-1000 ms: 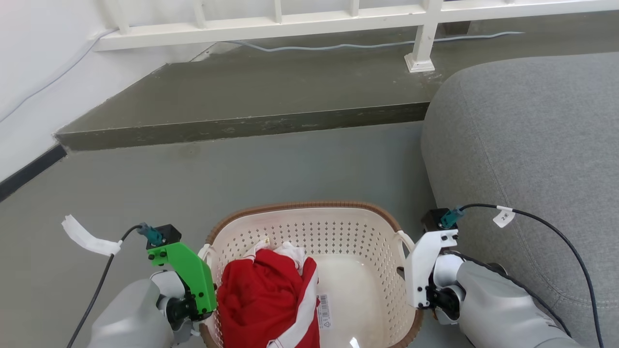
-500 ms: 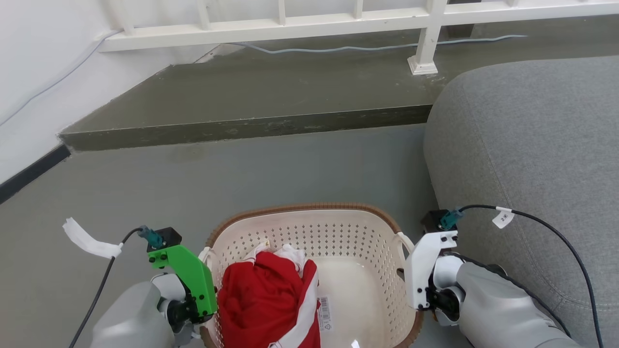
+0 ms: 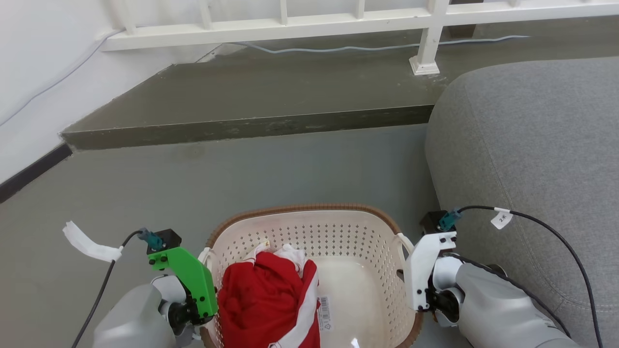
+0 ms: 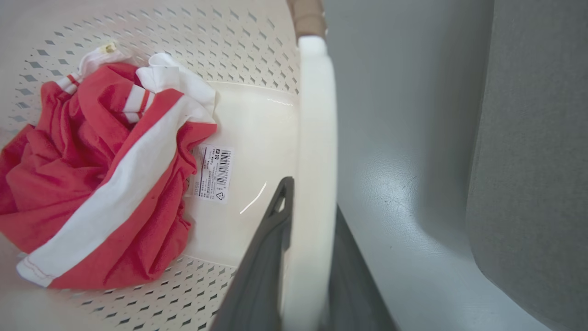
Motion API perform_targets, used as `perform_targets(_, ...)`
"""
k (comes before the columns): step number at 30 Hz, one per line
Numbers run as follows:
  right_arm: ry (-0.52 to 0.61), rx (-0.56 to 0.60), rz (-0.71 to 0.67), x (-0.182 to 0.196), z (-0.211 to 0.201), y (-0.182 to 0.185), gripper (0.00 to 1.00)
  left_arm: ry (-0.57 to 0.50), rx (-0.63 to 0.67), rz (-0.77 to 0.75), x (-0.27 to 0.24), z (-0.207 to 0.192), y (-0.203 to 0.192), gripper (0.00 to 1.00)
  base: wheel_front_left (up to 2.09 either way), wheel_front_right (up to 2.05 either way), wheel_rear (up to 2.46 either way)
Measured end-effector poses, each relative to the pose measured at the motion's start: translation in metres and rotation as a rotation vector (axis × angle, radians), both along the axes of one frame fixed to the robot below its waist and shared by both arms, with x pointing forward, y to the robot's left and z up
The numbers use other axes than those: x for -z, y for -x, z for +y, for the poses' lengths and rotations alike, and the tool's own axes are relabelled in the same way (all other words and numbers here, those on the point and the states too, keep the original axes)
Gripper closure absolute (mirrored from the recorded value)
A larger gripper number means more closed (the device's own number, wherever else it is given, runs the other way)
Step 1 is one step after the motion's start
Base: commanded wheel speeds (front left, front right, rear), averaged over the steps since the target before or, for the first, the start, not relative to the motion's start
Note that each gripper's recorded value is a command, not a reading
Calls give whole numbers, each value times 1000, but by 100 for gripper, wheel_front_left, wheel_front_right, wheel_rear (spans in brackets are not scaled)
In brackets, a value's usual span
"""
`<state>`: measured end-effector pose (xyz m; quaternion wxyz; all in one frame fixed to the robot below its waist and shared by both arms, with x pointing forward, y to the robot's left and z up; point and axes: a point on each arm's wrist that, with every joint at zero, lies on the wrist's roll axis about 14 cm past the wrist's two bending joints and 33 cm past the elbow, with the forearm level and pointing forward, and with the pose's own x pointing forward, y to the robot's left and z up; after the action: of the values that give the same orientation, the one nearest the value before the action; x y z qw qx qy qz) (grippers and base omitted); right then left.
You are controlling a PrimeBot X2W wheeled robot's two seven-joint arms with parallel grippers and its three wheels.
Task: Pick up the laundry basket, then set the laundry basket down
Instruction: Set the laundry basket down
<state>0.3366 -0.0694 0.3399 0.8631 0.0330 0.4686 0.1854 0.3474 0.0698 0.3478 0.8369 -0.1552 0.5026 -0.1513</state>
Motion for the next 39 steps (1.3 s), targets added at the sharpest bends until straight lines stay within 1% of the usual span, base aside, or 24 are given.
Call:
perform_targets(9, -5, -9, -13, 4, 3, -5, 100, 9, -16, -12, 5, -1, -4, 100, 0, 0, 0)
perform_targets(18, -7, 9, -74, 6, 4, -37, 100, 13, -40, -65, 12, 1, -34, 100, 0, 0, 0)
perform_targets(25, 6, 22, -65, 26, 2, -49, 100, 29, -62, -46, 31, -1, -44, 100, 0, 0, 0)
perform_targets(39, 21, 28, -66, 59, 7, -93, 100, 2, -74, -61, 68, 10, -83, 100, 0, 0, 0)
